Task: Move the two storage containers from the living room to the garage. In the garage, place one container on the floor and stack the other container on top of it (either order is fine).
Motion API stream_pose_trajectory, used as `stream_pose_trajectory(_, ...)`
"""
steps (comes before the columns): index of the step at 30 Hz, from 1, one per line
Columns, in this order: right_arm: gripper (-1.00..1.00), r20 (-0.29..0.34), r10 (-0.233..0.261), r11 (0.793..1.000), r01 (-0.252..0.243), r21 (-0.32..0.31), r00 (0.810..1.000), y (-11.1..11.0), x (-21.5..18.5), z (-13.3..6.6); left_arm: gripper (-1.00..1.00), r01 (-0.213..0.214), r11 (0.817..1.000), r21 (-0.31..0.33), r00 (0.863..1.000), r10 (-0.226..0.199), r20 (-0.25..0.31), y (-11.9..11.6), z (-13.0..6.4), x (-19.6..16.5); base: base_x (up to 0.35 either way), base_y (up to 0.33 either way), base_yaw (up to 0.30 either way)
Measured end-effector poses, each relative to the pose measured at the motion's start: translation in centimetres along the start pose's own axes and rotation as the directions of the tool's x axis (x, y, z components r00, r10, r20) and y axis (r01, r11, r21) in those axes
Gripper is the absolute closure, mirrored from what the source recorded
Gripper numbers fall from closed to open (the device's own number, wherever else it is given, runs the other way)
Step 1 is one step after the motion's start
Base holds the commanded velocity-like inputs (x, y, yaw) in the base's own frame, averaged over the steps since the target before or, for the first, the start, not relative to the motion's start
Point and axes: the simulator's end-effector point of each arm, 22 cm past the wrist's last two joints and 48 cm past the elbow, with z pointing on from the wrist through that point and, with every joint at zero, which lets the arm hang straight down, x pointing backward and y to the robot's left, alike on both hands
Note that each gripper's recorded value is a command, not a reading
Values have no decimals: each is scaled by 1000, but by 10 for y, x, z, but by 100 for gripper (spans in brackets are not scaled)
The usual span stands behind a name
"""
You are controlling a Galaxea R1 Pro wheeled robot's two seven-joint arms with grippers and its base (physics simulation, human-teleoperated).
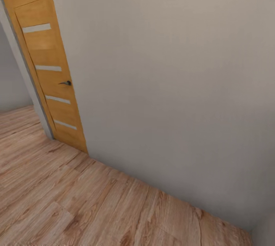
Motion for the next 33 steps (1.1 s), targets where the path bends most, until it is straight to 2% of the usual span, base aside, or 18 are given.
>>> stream_pose_trajectory(9, -100, -16, 1, 1000, -1, -11, 1000, 8, 24, 1, -100, 0, 1000, -2, 1000, 0, 0, 1, 0, 0, 5, 0, 44)
stream_pose_trajectory(11, -100, -36, 5, 1000, -6, -17, 999, 13, 41, 1, -100, 0, 1000, -3, 1000, 0, 0, 1, 0, 0, 0, 0, 1)
stream_pose_trajectory(17, -100, -63, 11, 1000, -11, 12, 998, -9, 61, 1, -100, 0, 1000, -3, 1000, 0, 0, 1, 0, 0, 0, 0, 38)
stream_pose_trajectory(33, -100, -63, 11, 1000, -10, 18, 998, -14, 63, 0, -100, 0, 1000, -3, 1000, 0, 0, 1, 0, 0, 0, 0, 252)
